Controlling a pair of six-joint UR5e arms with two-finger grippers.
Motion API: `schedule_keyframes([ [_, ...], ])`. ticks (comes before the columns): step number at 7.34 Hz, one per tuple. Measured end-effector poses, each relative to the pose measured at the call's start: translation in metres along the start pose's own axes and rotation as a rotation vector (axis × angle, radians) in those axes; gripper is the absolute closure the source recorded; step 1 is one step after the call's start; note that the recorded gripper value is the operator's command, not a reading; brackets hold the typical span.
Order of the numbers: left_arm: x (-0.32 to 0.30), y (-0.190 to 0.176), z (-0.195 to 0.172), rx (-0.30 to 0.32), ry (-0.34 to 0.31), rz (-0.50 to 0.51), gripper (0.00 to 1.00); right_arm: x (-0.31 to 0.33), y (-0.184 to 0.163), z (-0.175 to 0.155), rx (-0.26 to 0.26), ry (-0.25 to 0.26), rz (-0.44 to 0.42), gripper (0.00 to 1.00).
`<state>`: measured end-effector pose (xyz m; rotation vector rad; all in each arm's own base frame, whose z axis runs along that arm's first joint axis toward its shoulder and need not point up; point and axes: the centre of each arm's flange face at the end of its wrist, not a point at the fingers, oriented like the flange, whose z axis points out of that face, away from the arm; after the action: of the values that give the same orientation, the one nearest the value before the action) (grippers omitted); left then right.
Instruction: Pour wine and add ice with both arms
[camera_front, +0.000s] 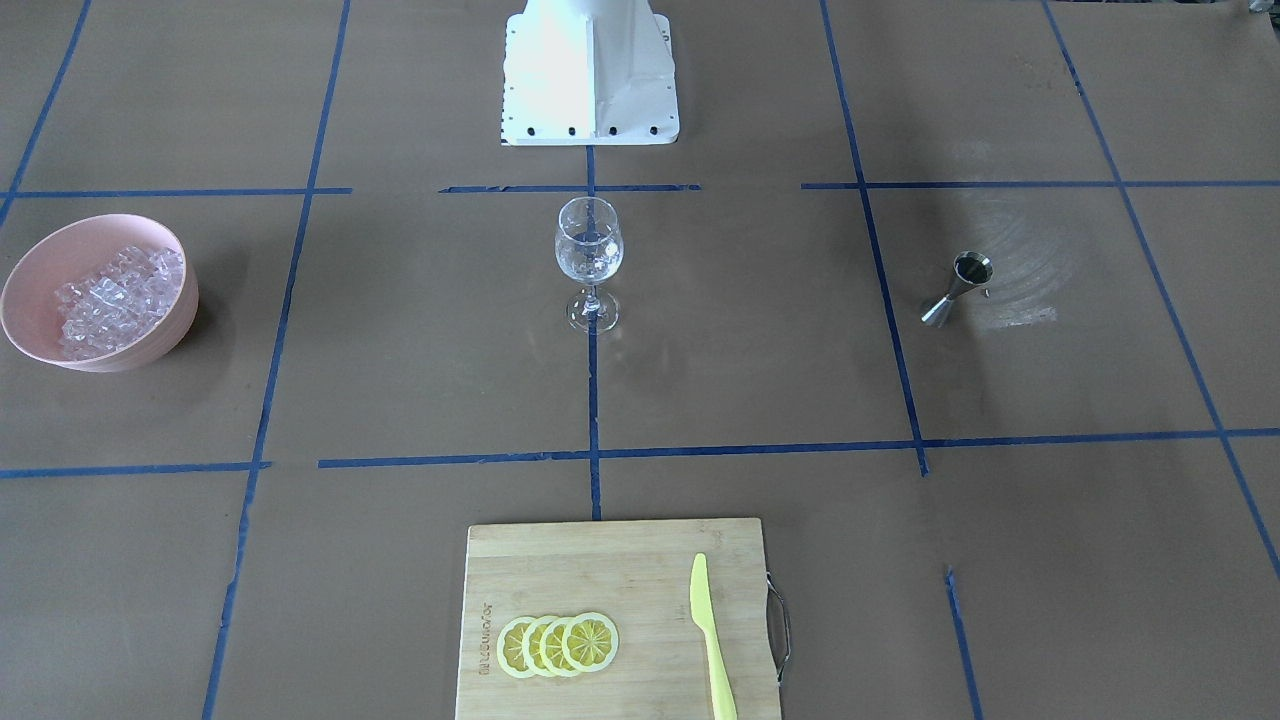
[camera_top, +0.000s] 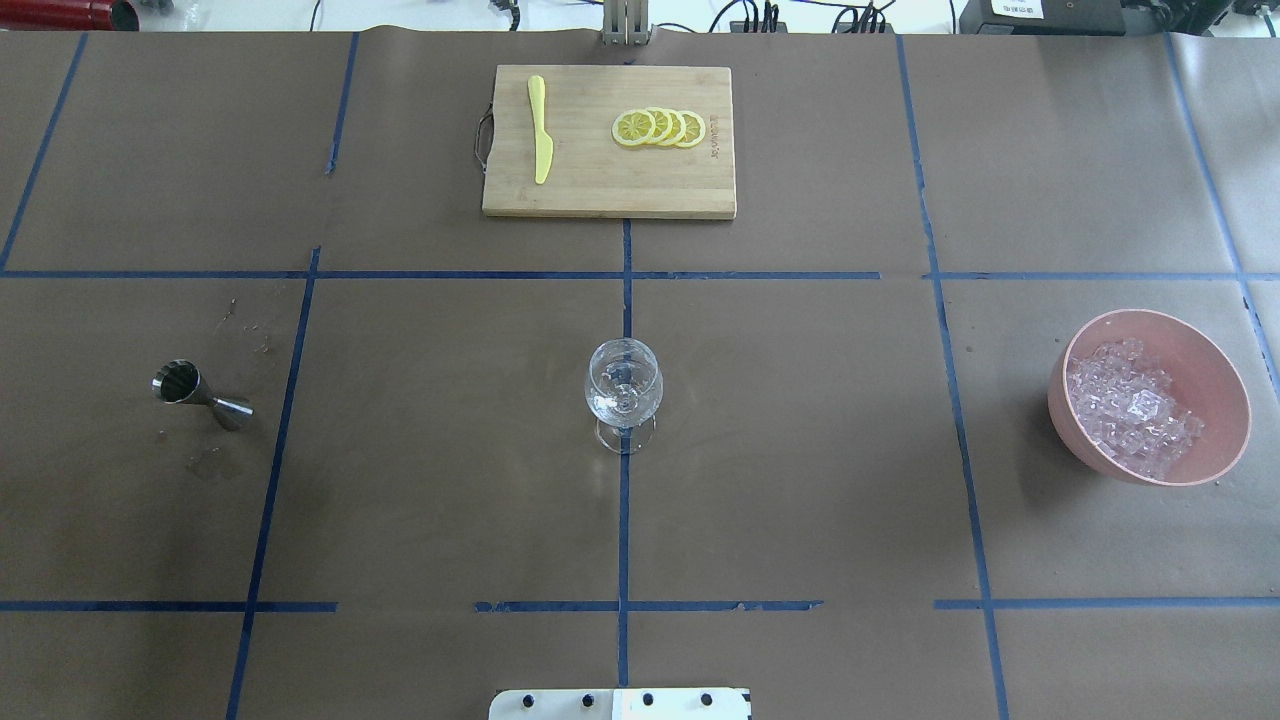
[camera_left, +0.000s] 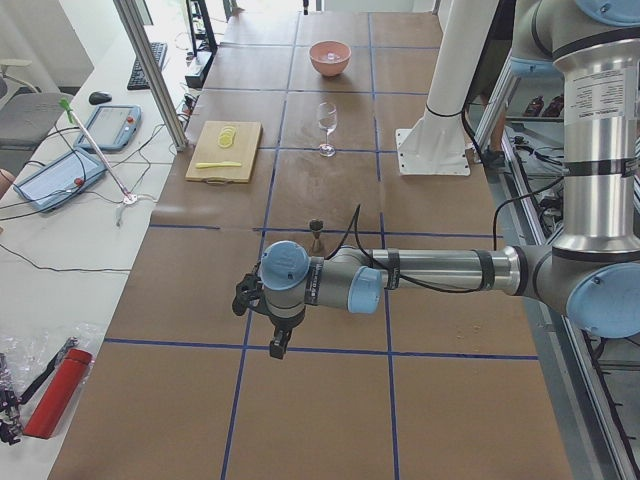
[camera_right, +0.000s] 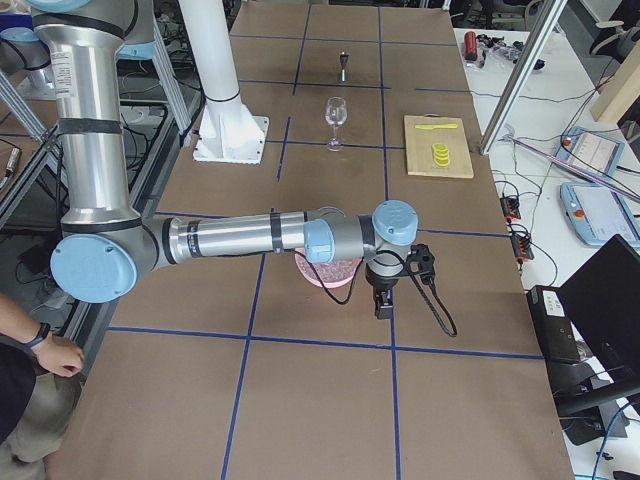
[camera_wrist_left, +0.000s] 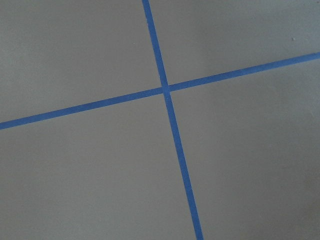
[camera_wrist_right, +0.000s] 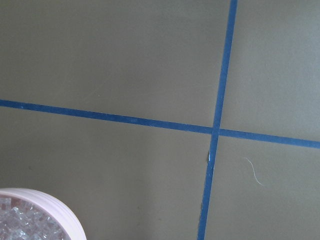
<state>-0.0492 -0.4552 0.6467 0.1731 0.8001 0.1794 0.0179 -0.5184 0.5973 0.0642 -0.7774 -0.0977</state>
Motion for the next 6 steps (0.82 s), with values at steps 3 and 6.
schedule_keyframes([
  [3,0.010,-0.001,-0.008,0.023,-0.005,0.065,0.00,0.014,0.017,-0.013,0.017,0.014,0.038,0.00],
  [6,0.010,-0.003,-0.006,0.026,0.001,0.072,0.00,0.014,0.022,-0.015,0.021,0.011,0.043,0.00],
])
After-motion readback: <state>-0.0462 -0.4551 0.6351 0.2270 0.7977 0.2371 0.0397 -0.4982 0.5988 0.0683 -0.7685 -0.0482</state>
